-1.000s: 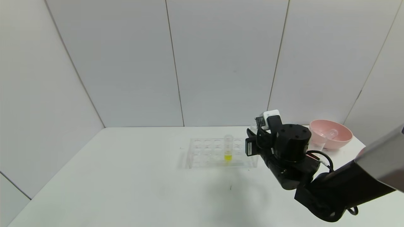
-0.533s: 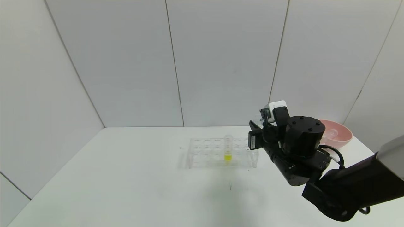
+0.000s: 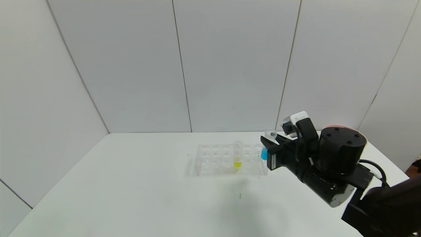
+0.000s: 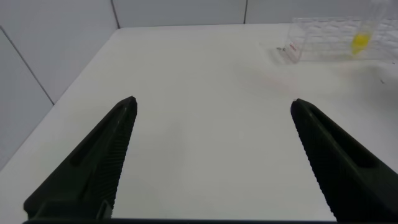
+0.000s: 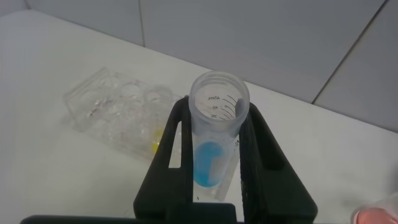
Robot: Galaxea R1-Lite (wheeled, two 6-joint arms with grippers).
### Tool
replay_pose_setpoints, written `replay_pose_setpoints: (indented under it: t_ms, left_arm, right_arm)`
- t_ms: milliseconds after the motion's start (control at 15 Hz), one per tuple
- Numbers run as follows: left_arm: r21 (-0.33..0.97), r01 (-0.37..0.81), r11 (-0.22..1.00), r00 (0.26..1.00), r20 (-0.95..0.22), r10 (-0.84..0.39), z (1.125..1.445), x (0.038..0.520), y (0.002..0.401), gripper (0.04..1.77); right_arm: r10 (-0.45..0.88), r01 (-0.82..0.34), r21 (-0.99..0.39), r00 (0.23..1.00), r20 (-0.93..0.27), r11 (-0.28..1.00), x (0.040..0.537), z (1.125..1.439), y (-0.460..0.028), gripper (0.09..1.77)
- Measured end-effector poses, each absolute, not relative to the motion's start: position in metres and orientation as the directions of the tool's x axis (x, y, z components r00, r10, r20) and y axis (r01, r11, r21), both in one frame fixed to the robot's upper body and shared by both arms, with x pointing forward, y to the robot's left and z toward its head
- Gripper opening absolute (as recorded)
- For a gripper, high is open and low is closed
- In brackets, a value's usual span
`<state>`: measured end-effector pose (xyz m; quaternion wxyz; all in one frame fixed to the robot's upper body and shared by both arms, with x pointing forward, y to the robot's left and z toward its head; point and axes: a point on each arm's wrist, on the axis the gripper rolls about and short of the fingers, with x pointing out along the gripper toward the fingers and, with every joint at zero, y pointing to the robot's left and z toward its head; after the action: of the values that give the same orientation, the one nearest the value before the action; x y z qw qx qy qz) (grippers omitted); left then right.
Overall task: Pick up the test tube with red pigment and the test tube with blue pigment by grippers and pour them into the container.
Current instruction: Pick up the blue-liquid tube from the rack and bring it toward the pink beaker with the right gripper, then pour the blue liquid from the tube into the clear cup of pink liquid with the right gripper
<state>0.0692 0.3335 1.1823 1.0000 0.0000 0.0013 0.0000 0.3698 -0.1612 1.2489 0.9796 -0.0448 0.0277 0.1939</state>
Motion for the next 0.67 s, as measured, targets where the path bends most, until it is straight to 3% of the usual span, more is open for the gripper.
replay_pose_setpoints:
  t_ms: [667]
  left_arm:
    - [0.000,0.000,1.000,1.000,-0.002,0.000,1.182,0.069,0.334,1.76]
  right_arm:
    - [0.545,-0.582,-0.116,0.803,-0.241,0.805,0.340,1.279,-0.346,0.49]
